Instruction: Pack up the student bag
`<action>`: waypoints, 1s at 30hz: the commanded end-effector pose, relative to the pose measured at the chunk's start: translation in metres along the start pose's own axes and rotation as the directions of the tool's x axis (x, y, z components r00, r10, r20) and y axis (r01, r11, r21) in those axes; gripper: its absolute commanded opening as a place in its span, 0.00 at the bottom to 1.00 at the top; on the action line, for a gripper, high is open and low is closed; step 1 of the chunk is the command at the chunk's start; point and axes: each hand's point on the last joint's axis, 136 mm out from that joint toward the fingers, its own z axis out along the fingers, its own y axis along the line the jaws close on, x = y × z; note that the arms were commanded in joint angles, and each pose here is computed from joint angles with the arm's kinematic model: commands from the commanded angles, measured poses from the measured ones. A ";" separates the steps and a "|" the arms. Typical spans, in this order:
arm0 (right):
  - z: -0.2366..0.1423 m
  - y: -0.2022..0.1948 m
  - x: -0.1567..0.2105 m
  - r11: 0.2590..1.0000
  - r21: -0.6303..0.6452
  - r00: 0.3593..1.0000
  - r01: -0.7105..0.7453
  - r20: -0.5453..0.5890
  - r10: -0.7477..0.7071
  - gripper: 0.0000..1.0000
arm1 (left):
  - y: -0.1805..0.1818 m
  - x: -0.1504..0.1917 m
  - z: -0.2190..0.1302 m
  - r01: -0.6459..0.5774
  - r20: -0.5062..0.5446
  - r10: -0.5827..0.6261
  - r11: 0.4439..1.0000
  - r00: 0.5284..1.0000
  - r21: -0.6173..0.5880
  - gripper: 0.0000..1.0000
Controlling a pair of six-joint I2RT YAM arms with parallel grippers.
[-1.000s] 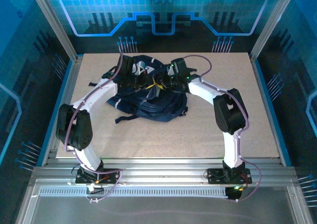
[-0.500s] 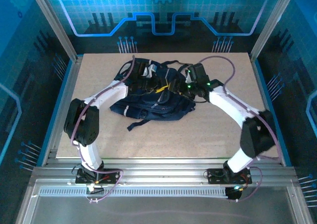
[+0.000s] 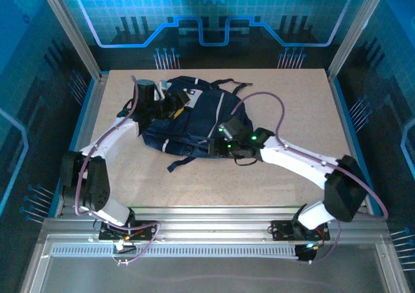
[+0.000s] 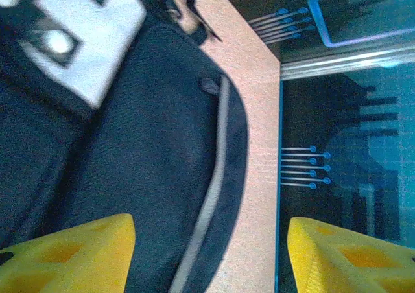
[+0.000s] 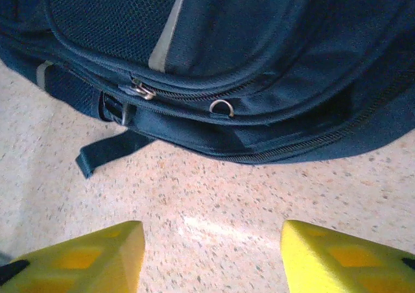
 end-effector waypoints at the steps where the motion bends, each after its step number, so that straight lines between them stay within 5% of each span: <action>1: 0.009 0.019 -0.021 0.998 0.069 0.995 -0.013 0.099 0.006 0.55 | 0.025 0.008 -0.008 0.021 0.027 -0.019 0.998 0.999 -0.054 0.65; 14: 0.065 0.024 -0.033 0.942 0.308 0.968 -0.134 0.245 0.058 0.56 | 0.117 0.046 -0.004 0.122 0.049 -0.115 0.973 0.992 -0.195 0.65; 23: 0.074 0.011 -0.044 0.854 0.475 0.937 -0.211 0.348 0.037 0.55 | 0.129 0.056 0.014 0.176 0.003 -0.178 0.970 0.984 -0.166 0.63; 30: 0.058 -0.016 -0.043 0.836 0.505 0.939 -0.214 0.341 0.034 0.40 | 0.132 0.044 0.011 0.162 0.029 -0.160 0.969 0.987 -0.186 0.63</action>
